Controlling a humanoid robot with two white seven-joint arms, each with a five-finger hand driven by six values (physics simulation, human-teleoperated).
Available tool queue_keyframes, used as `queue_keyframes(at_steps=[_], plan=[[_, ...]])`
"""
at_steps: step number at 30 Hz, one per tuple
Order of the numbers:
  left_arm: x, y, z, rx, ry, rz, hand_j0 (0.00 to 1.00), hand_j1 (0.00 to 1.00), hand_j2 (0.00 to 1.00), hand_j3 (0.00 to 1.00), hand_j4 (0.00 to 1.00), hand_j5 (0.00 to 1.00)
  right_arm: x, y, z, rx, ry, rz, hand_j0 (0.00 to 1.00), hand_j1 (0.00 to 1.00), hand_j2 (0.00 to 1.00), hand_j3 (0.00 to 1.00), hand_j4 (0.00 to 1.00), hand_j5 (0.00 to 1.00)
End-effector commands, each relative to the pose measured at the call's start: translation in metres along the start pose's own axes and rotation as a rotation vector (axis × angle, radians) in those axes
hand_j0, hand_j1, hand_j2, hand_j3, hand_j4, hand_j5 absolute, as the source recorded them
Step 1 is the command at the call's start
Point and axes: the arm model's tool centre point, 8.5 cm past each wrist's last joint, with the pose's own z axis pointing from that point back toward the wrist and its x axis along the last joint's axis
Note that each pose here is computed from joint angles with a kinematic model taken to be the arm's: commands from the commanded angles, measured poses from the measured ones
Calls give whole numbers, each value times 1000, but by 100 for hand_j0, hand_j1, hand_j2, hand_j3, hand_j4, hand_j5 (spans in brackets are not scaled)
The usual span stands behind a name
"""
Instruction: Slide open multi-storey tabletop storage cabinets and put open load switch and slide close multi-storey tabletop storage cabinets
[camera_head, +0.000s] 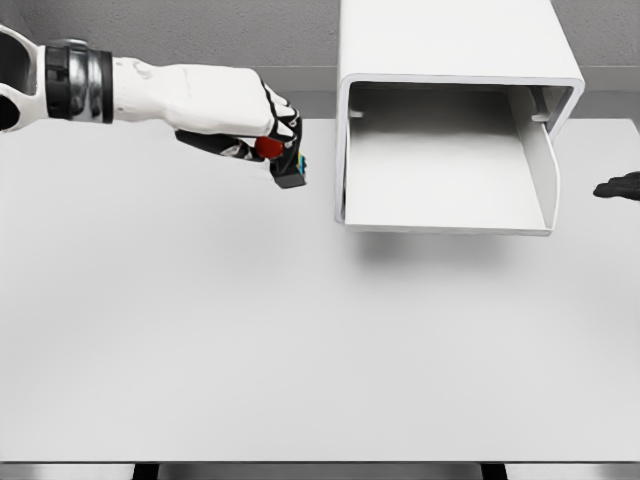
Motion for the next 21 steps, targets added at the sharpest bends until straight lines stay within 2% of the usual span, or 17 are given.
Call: queue_keyframes(at_steps=[1, 3, 4, 6, 7, 8, 10, 13, 16, 18, 21], plan=[[7, 6, -18, 19, -43, 2, 36, 36, 36, 36, 36, 36, 0, -5, 4, -12, 10, 2, 71, 71, 71, 71, 71, 71], [13, 16, -31, 30, -76, -19, 36, 36, 36, 36, 36, 36, -3, 12, 8, 29, 26, -31, 63, 63, 63, 63, 63, 63], [15, 24, -32, 39, -83, -32, 36, 36, 36, 36, 36, 36, -3, 25, 9, 65, 36, -47, 56, 56, 56, 56, 56, 56], [17, 31, -32, 51, -95, -33, 36, 36, 36, 36, 36, 36, -4, 39, 9, 119, 48, -50, 55, 55, 55, 55, 55, 55], [18, 34, -31, 60, -99, -31, 36, 36, 36, 36, 36, 36, -3, 51, 3, 171, 39, -57, 54, 54, 54, 54, 54, 54], [18, 39, -26, 69, -99, -32, 36, 36, 36, 36, 36, 36, -2, 52, -3, 225, 25, -41, 54, 54, 54, 54, 54, 54], [24, 43, -26, 76, -116, -40, 36, 36, 36, 36, 36, 36, -2, 54, -4, 237, 22, -42, 54, 54, 54, 54, 54, 54], [29, 50, -33, 81, -138, -55, 36, 36, 36, 36, 36, 36, 2, 59, -26, 258, -31, -33, 53, 53, 53, 53, 53, 53], [38, 57, -52, 83, -180, -72, 36, 36, 36, 36, 36, 36, 4, 59, -31, 261, -43, -29, 53, 53, 53, 53, 53, 53], [37, 58, -59, 88, -186, -65, 37, 37, 37, 37, 37, 37, 6, 63, -37, 273, -61, -34, 53, 53, 53, 53, 53, 53], [21, 57, -72, 90, -161, -23, 37, 37, 37, 37, 37, 37, 6, 56, -39, 259, -64, -19, 53, 53, 53, 53, 53, 53]])
